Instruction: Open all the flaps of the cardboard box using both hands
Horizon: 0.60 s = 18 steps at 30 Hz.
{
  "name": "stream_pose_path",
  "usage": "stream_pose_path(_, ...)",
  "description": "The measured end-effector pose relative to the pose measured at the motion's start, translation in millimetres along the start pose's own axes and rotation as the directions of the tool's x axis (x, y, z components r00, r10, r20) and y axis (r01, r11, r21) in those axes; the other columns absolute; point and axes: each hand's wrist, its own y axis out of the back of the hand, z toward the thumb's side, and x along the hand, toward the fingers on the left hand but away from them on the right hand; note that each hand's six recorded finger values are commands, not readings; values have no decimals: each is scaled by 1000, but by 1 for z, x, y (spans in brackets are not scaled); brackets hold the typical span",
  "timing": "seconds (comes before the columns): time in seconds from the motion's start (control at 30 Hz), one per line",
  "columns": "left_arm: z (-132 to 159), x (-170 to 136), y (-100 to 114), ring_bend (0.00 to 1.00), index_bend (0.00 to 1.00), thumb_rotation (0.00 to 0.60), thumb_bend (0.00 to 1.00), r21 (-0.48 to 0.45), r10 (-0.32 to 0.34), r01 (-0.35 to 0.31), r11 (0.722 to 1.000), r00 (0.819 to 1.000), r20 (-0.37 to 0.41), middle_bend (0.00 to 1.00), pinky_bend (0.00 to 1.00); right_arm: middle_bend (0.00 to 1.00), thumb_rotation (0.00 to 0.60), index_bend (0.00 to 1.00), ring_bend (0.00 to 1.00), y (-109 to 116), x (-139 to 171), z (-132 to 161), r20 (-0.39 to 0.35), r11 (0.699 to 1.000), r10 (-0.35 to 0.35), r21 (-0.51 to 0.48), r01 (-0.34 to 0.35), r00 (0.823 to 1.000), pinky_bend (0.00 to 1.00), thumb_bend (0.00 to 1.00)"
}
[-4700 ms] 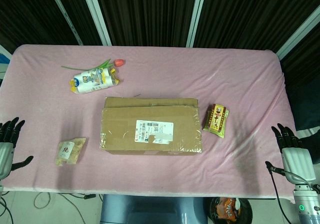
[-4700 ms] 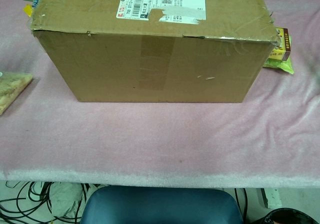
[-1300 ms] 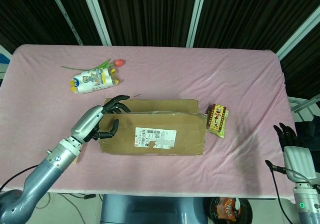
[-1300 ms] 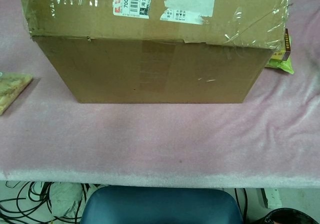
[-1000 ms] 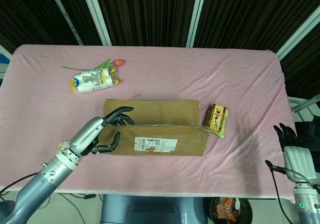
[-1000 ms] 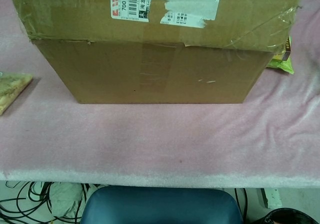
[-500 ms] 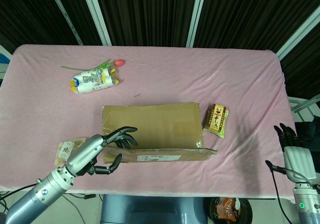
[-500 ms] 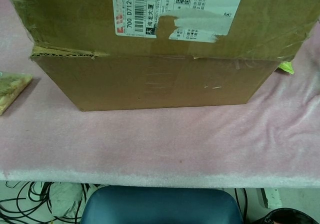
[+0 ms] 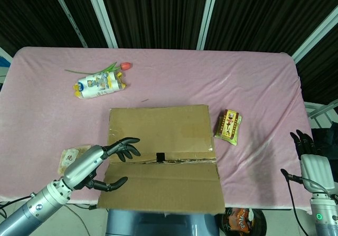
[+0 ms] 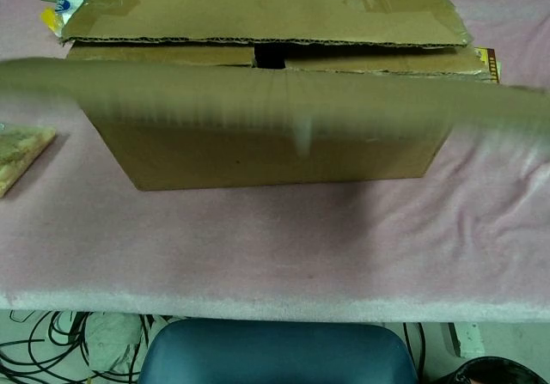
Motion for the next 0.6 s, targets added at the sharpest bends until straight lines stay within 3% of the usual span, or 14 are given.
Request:
stream_pose_path(0.23, 3, -7, 2, 259, 89, 600, 296, 12, -2, 2, 1000, 1000, 8, 244, 338, 0, 600, 0, 0, -1, 1, -2, 4, 1000, 0, -1, 0, 1000, 212, 199)
stream_pose_path(0.4, -6, -16, 17, 91, 55, 600, 251, 132, 77, -74, 988, 997, -18, 122, 153, 0, 600, 0, 0, 0, 1, -3, 7, 1000, -1, -4, 1, 1000, 212, 199)
stream_pose_path(0.5, -18, -24, 29, 25, 9, 600, 230, 269, 142, -127, 955, 989, -36, 44, 75, 0, 600, 0, 0, 1, 2, -3, 9, 1000, -1, -7, 1, 1000, 212, 199)
stream_pose_path(0.6, -34, -35, 42, 3, 0, 600, 210, 439, 222, -177, 881, 974, -53, 7, 43, 0, 600, 0, 0, 1, 1, -3, 10, 1000, 0, -6, 0, 1000, 212, 198)
